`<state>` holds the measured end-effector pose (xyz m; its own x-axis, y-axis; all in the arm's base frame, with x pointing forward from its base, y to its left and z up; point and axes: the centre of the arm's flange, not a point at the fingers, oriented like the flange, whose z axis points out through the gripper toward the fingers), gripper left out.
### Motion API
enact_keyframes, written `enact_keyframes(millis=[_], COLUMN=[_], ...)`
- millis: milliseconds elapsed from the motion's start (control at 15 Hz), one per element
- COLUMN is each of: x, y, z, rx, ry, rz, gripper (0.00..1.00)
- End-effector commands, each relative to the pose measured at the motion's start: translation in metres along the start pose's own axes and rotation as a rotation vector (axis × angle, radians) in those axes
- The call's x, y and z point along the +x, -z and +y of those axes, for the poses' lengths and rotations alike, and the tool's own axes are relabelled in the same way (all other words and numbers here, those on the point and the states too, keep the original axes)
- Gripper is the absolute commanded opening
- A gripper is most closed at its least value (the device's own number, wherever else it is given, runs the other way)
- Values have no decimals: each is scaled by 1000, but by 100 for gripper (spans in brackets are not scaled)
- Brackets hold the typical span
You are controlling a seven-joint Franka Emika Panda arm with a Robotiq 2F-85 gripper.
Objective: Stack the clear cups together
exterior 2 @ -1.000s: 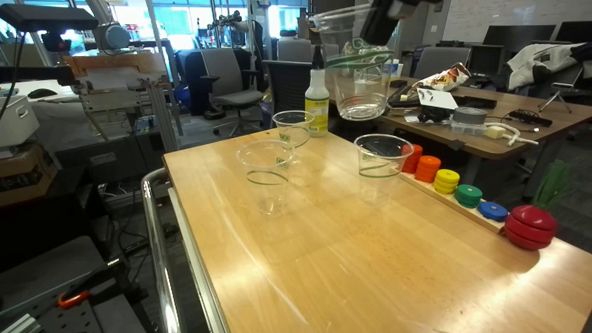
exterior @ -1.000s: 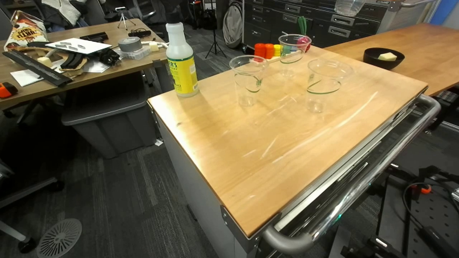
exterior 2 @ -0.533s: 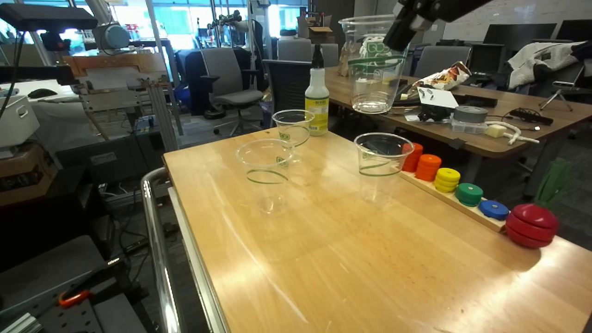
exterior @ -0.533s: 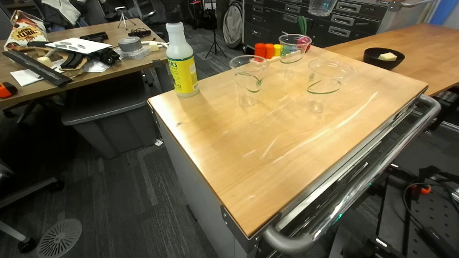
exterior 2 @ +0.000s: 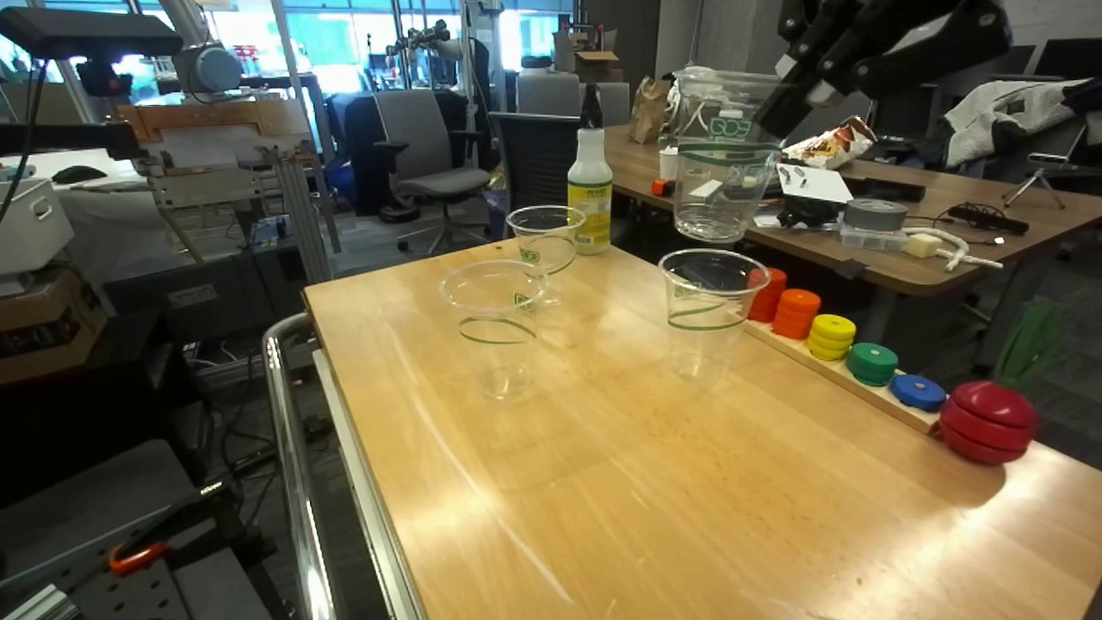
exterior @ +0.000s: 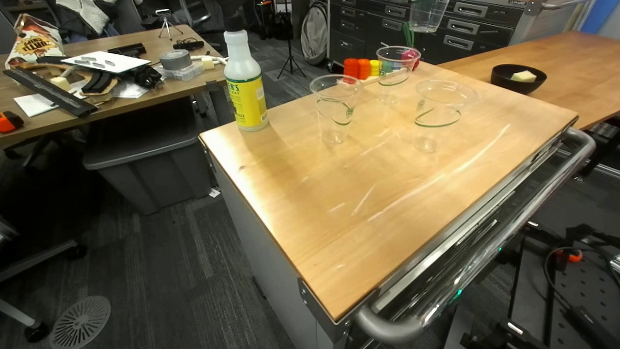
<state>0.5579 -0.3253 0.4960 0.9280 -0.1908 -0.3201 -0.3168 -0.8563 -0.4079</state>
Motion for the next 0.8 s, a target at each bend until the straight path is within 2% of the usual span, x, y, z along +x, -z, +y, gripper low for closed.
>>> enact_keyframes(millis=[0,133,533,733], x=[39,42,33,34], y=[47,43,15,6], z=[2,0,-16,-20], rx=[18,-6,-155,-174], ry=[43,65,114,147], rz=[-10,-17,-65,-10], gripper=[1,1,1,2])
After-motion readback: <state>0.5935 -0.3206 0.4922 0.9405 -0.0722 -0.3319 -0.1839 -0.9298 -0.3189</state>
